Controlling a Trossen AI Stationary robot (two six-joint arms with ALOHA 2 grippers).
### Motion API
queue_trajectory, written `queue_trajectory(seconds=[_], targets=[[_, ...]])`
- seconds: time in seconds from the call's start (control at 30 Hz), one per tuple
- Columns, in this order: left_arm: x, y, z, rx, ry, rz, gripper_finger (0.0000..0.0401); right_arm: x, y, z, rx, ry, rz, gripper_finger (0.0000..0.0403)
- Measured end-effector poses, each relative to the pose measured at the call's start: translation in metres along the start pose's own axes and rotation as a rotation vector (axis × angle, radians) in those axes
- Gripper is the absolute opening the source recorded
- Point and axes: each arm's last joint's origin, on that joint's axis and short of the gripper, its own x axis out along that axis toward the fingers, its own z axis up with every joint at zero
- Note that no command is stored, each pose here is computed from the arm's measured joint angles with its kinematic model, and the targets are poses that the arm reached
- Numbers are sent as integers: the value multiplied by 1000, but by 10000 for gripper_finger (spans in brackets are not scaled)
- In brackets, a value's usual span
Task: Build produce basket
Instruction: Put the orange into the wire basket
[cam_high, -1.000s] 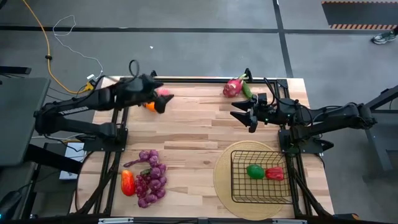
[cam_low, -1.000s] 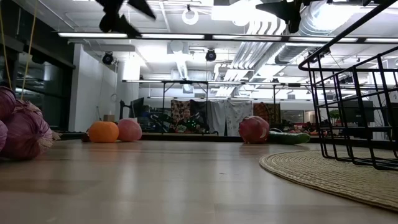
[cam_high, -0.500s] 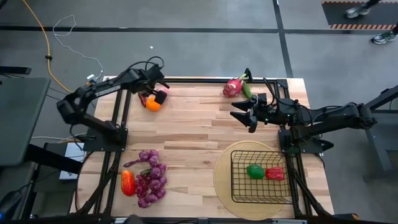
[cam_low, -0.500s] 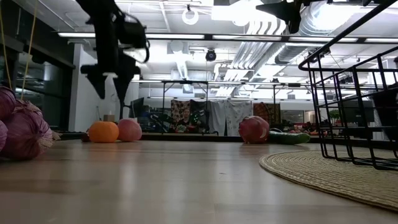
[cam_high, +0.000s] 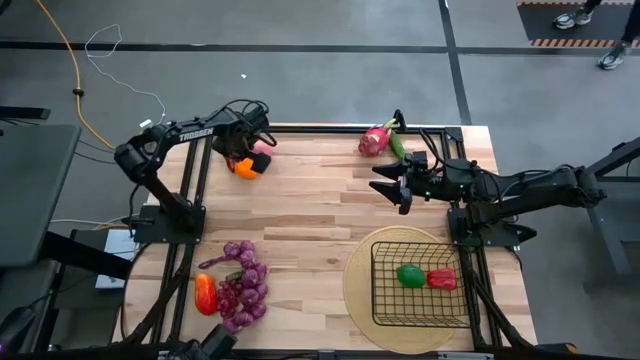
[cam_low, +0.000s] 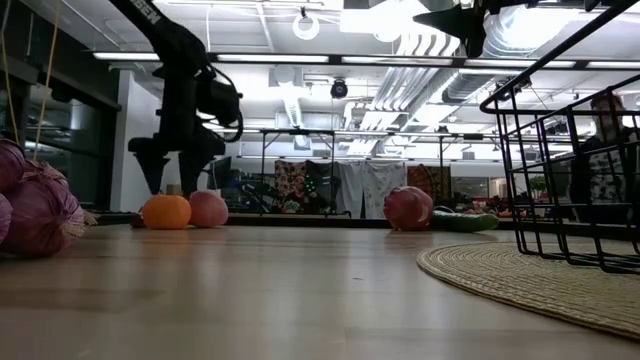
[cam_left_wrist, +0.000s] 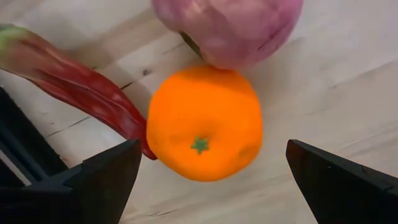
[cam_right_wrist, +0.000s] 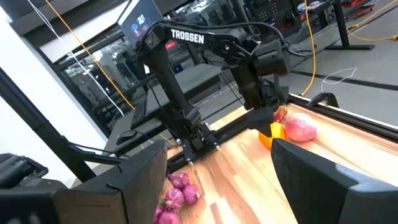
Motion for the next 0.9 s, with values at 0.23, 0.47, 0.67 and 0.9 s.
queue_trajectory(seconds=[0.23,0.47,0.67,0.9], targets=[[20,-3,6,2,74,23,390,0,0,0,0,-1,0,277],[30,-5,8,2,116,20,390,0,0,0,0,-1,0,277],[30,-7,8,17,110,14,386,0,0,0,0,-1,0,277],[21,-11,3,80,90,-6,321,0,0,0,0,-1,0,277]])
